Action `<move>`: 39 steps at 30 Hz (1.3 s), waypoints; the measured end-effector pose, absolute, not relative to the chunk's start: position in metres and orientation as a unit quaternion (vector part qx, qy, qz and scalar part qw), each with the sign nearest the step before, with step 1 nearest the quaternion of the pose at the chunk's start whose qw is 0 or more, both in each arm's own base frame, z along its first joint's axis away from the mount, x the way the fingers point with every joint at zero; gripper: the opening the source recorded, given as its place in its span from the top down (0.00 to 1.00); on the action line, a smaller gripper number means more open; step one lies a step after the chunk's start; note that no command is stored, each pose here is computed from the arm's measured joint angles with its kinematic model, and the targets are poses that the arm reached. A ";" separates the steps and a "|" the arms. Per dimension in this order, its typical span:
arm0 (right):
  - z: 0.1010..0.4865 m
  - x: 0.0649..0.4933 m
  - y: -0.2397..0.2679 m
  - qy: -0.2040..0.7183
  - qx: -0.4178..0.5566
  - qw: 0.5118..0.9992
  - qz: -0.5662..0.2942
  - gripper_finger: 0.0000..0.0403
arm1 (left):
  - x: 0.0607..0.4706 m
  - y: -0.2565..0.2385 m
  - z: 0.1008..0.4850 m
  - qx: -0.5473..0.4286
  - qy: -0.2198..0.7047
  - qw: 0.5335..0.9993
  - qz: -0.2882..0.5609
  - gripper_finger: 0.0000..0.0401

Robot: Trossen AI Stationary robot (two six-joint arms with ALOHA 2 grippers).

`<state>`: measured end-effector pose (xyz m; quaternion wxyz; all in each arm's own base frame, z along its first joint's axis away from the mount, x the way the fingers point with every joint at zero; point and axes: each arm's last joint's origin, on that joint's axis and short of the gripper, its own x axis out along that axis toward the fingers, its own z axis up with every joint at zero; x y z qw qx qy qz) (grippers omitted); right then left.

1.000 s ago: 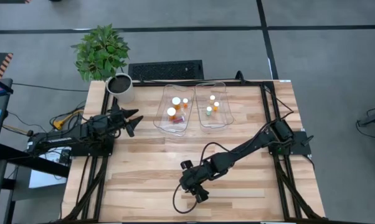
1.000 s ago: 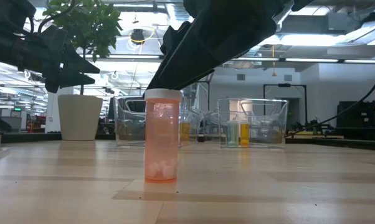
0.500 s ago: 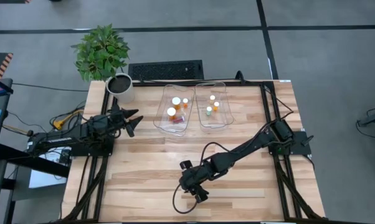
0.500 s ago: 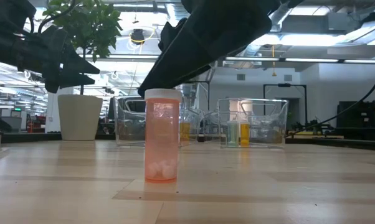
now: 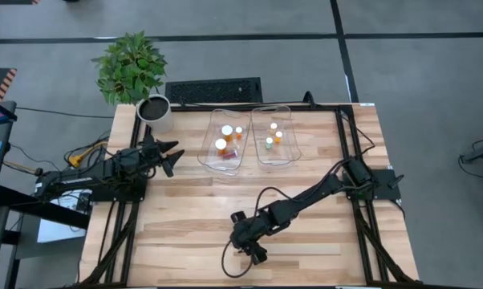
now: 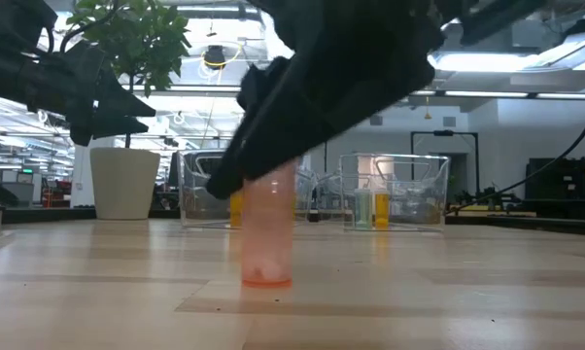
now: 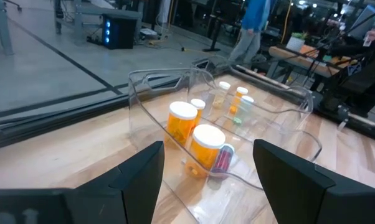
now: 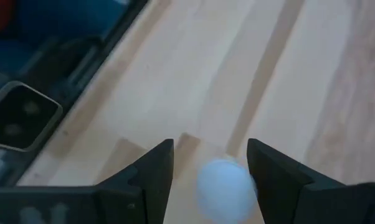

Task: Pick and place medicine bottles into bin by pill shape (circle, oval)
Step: Put the pink tablet bottle into the right transparent bin

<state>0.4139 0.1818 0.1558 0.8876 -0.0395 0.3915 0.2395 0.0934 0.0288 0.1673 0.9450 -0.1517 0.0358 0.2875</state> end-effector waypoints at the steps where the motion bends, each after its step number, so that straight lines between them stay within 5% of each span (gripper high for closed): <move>1: 0.156 0.413 0.181 0.397 -0.040 0.886 0.239 0.48 | 0.093 0.029 0.167 -0.152 0.035 0.945 0.287 0.40; 22: 0.172 0.412 0.173 0.418 -0.054 0.876 0.233 0.49 | 0.093 0.029 0.167 -0.149 0.036 0.945 0.288 0.40; 39: 0.171 0.412 0.173 0.424 -0.054 0.874 0.232 0.71 | 0.093 0.029 0.167 -0.149 0.037 0.945 0.288 0.40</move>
